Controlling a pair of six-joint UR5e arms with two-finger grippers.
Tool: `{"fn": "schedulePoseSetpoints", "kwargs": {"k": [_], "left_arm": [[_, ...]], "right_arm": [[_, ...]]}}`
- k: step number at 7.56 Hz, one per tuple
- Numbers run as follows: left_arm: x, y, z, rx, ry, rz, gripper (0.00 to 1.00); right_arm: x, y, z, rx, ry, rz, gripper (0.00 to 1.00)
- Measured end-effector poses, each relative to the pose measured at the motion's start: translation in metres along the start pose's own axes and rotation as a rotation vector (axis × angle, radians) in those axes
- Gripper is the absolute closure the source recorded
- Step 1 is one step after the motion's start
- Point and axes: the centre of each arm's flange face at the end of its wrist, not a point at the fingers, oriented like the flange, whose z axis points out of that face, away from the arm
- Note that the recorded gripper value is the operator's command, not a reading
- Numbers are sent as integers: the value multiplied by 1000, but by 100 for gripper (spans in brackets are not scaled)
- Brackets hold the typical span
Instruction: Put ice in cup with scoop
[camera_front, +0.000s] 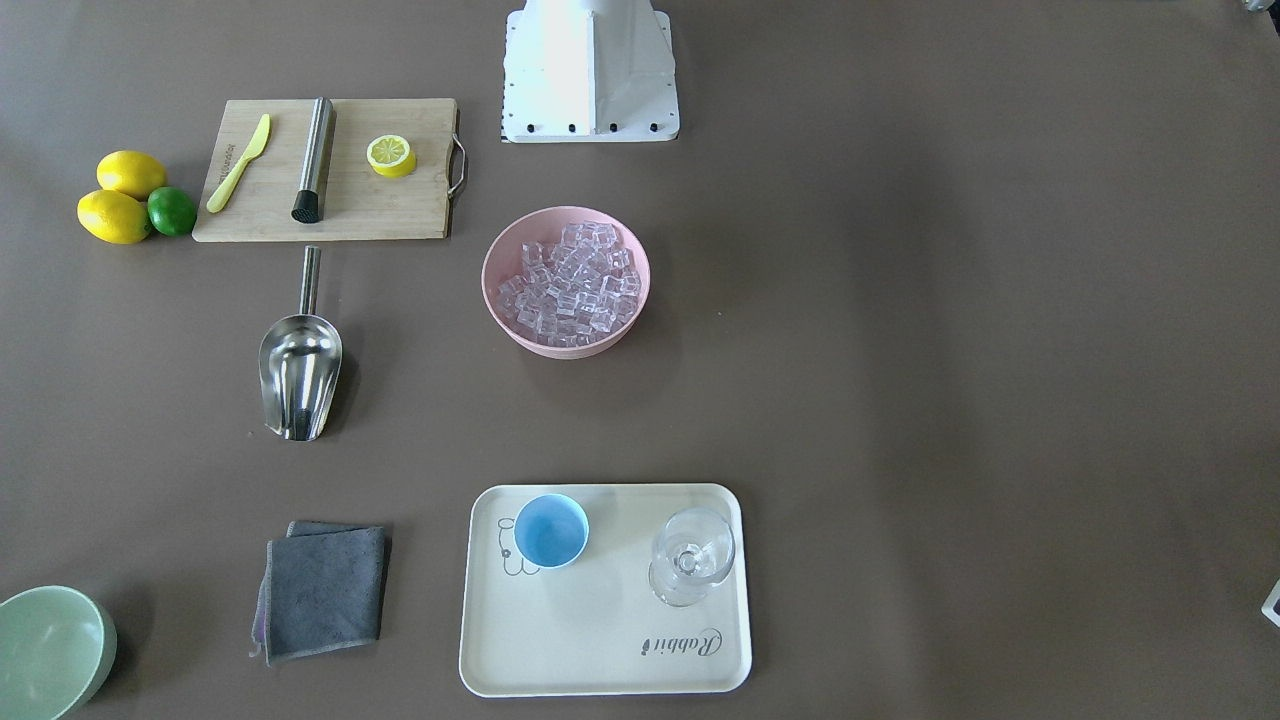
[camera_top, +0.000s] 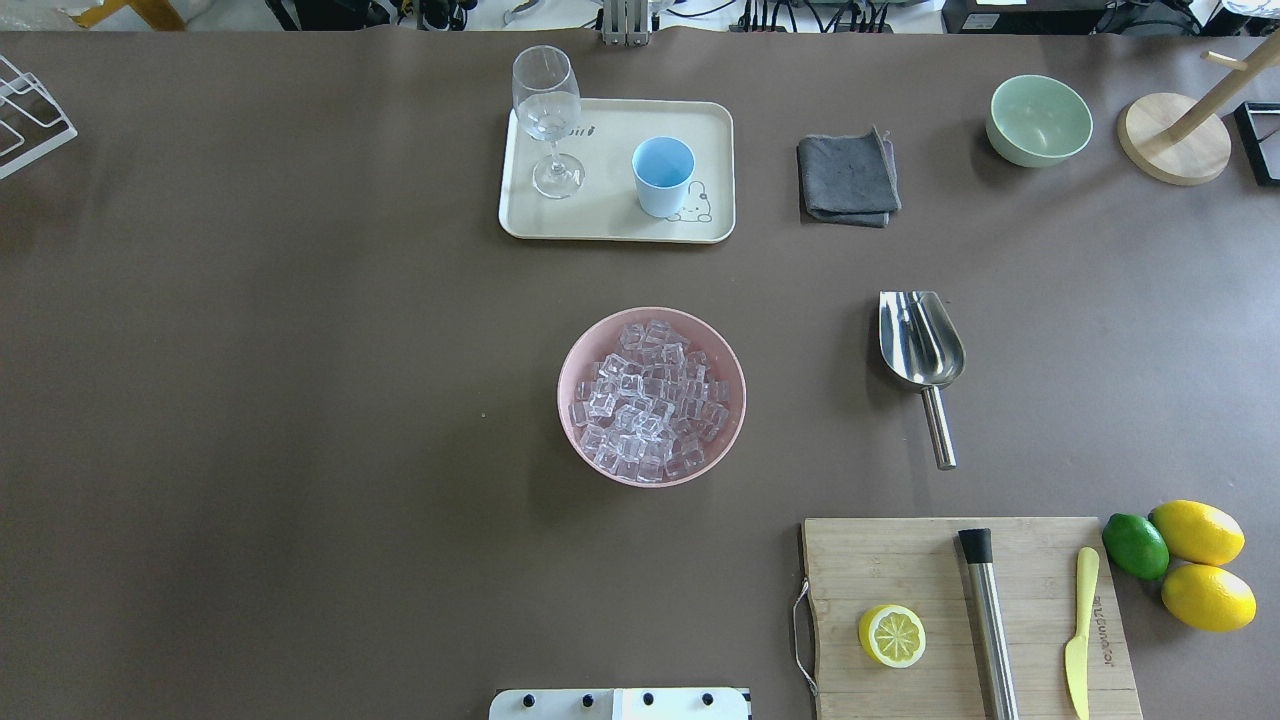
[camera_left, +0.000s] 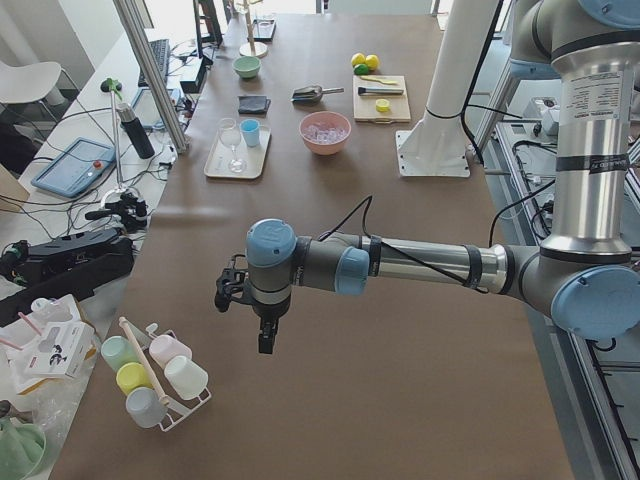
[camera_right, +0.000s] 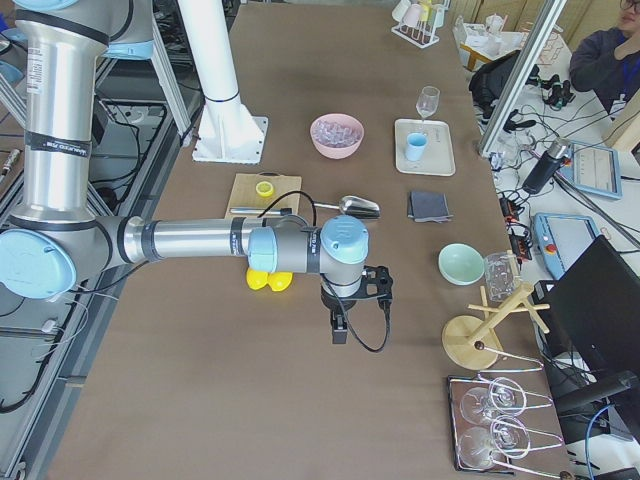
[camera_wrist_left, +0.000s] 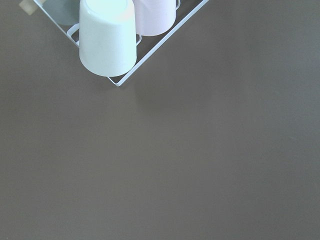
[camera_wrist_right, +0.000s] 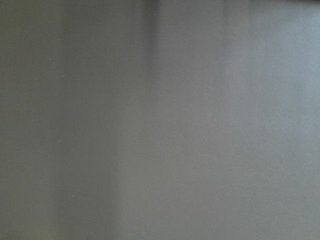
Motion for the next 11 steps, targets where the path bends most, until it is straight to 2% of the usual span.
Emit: {"fn": "schedulePoseSetpoints", "kwargs": {"k": [2, 4, 6, 7, 11], "left_arm": [[11, -7, -1, 10, 4, 31, 2], [41, -12, 1, 33, 16, 118, 2], [106, -18, -2, 87, 56, 286, 2], [138, -17, 1, 132, 100, 391, 2], [251, -10, 22, 243, 238, 720, 2]], "right_arm": [[-12, -3, -16, 33, 23, -30, 0], [-21, -5, -23, 44, 19, -45, 0], [-47, -9, -21, 35, -18, -50, 0], [-73, -12, -17, 24, -33, -41, 0], [-205, -34, -5, -12, -67, 0, 0]]}}
